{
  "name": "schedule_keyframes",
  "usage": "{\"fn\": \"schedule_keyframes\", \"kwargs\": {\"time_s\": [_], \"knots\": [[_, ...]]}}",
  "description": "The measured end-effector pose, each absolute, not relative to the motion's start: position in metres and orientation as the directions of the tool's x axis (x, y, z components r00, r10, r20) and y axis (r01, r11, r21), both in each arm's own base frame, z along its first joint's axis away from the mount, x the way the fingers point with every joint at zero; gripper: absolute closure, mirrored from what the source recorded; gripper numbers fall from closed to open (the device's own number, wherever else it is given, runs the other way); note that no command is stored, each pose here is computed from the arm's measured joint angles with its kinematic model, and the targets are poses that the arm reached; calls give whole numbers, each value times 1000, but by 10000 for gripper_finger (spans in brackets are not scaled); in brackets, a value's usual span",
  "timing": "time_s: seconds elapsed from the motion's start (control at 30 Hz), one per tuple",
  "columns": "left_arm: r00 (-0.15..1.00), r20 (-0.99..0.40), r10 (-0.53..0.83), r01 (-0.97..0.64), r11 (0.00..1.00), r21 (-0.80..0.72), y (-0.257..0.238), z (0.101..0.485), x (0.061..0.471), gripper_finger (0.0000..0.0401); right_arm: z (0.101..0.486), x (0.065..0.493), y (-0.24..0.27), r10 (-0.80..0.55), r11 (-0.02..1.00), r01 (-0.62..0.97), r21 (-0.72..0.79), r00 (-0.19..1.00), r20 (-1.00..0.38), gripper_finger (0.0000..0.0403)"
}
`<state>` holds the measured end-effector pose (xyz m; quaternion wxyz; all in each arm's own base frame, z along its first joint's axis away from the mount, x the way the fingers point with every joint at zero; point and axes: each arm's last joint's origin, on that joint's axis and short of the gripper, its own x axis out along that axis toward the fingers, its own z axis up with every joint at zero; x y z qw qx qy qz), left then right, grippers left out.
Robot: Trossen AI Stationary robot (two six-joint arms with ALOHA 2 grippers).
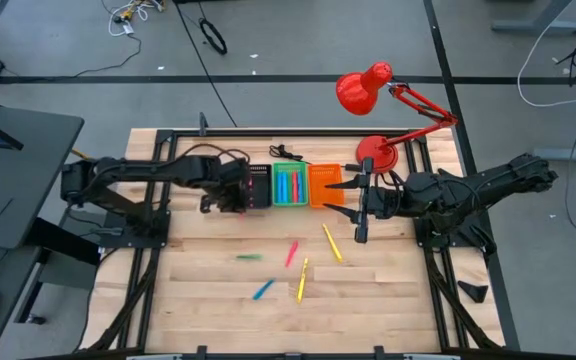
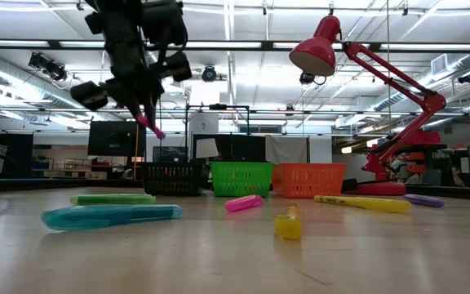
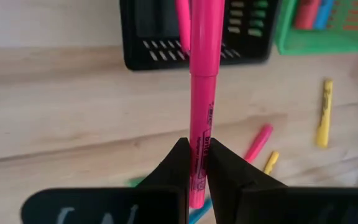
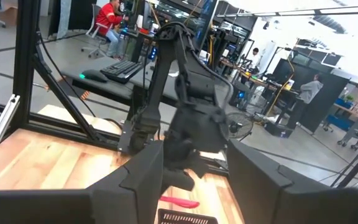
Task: Pick & Place Markers
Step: Put the large pink pen into the black bin
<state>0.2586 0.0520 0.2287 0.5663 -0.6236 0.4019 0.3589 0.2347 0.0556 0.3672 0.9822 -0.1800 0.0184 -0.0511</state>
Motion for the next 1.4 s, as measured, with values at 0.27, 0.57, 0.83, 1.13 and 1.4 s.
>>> {"fn": "schedule_keyframes", "kwargs": {"time_s": [0.27, 0.57, 0.83, 1.13, 1.4], "knots": [[377, -918, -126, -925, -2, -380, 89, 226, 282, 368, 367, 235, 56, -106, 931, 93, -352, 994, -18, 222], [254, -948, -190, -961, 66, -270, 128, 226, 318, 368, 367, 235, 56, -106, 933, 94, -348, 994, -16, 222], [182, -950, -254, -982, 10, -191, 131, 224, 312, 368, 367, 235, 56, -106, 933, 94, -348, 994, -15, 222], [129, -955, -267, -990, 13, -138, 135, 206, 315, 368, 367, 235, 56, -106, 933, 94, -348, 994, -15, 222], [133, -930, -344, -988, 29, -152, 137, 180, 326, 368, 367, 235, 56, -106, 933, 94, -348, 994, -16, 222]]}}
